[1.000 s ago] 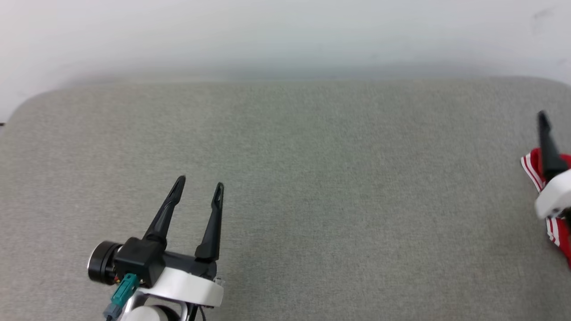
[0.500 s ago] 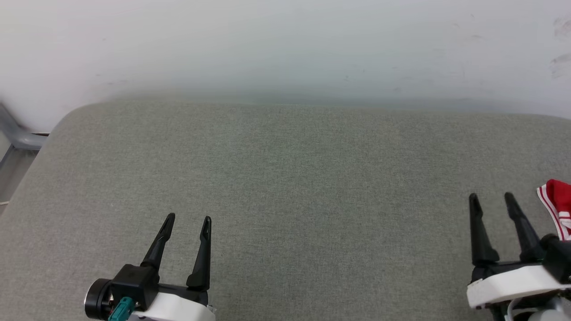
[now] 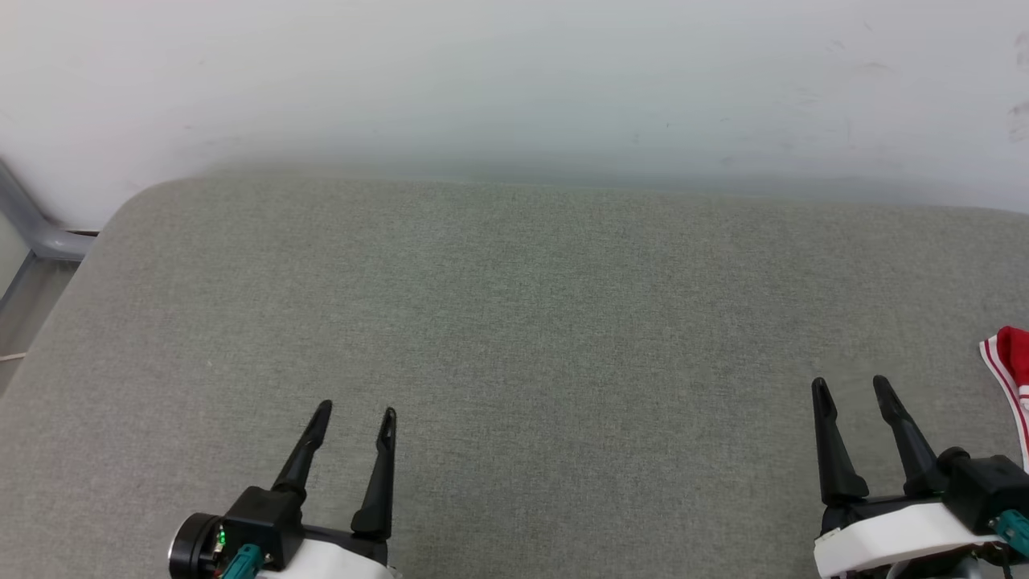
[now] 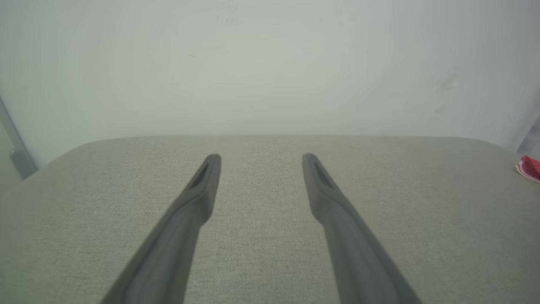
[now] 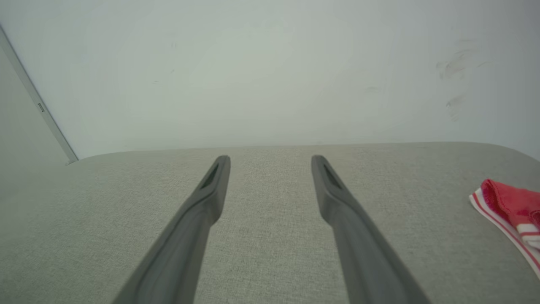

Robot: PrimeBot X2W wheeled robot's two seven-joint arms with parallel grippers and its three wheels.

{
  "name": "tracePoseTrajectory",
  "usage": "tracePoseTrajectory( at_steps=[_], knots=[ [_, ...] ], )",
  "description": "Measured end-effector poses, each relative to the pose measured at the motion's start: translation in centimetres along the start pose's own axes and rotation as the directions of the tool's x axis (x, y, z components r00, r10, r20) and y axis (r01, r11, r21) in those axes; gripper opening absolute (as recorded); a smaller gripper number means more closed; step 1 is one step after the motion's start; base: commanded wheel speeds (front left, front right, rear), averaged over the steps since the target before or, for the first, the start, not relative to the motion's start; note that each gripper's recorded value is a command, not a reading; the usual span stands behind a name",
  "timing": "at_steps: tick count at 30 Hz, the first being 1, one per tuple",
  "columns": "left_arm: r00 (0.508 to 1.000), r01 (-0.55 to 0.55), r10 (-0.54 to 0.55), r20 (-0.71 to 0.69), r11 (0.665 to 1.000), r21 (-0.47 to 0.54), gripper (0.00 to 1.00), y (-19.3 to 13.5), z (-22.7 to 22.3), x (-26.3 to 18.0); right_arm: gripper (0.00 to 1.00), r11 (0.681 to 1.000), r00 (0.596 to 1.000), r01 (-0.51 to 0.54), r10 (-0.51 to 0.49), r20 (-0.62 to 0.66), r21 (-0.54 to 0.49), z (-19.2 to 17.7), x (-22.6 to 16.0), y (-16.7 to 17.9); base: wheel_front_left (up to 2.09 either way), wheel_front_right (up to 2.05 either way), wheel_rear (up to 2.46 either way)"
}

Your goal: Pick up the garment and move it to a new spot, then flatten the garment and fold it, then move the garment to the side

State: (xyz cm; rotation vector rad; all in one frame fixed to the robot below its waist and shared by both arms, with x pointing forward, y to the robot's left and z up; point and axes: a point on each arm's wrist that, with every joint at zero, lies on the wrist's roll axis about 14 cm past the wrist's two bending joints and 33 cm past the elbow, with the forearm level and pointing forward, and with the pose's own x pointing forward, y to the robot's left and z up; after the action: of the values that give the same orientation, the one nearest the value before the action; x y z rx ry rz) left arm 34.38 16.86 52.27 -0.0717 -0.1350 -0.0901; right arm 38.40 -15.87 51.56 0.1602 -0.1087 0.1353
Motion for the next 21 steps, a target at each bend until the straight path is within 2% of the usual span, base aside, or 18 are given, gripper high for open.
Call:
tracePoseTrajectory(
  at_steps=[21],
  knots=[
    [0.999, 0.031, -0.031, -0.018, 0.999, -0.013, 1.0, -0.98, -0.62, 0.2, 1.0, 1.0, 1.0, 0.019, -0.018, 0.02, -0.009, 0.56, -0.13, -0.31, 0.0, 0.0, 0.0]
  ],
)
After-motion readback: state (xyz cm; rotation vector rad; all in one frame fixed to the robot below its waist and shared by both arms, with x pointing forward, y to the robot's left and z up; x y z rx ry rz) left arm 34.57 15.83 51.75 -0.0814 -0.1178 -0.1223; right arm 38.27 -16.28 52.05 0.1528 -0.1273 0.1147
